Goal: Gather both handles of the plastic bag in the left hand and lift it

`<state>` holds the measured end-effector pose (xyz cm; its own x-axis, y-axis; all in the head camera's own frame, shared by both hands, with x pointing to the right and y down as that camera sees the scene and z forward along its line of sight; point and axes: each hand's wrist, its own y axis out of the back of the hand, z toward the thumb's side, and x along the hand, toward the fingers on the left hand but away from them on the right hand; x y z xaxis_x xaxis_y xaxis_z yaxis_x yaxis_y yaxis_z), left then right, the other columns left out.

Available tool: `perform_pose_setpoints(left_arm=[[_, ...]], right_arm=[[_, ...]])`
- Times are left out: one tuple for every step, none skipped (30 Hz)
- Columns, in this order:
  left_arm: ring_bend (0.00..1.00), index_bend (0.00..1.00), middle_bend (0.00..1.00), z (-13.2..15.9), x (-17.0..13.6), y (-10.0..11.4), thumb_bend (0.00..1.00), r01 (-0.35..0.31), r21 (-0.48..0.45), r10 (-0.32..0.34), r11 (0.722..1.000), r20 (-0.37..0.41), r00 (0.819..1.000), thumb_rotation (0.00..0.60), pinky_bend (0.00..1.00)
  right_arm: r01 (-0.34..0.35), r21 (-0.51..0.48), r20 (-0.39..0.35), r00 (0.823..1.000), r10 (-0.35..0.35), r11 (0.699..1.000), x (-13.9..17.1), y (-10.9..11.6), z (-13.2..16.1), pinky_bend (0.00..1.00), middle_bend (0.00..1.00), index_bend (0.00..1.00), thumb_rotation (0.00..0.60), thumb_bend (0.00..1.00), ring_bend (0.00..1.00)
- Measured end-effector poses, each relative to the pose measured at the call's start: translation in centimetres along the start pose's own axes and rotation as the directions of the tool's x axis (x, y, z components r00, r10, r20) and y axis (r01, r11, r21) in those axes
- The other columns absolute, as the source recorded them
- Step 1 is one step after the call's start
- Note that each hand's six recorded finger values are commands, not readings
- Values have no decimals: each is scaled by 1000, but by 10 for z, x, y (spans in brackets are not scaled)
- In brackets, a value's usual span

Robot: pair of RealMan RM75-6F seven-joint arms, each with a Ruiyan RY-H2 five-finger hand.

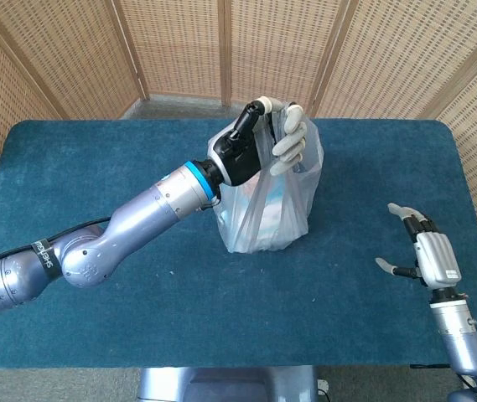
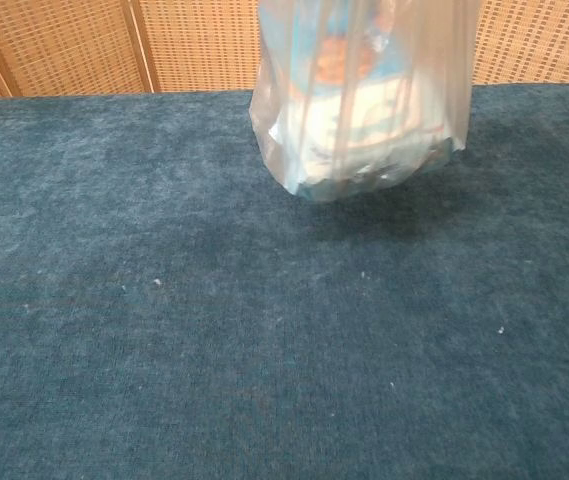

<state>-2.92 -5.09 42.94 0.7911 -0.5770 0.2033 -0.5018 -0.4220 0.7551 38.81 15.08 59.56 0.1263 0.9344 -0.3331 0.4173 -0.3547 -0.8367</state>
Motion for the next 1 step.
perform_pose_setpoints(left_arm=[[755,688,829,1,0,0,781,-2,-1,2,1000,1,1000,118,833]], right_arm=[[0,0,0,1000,0,1000,0,0,0,128,199,133,582,170,152]])
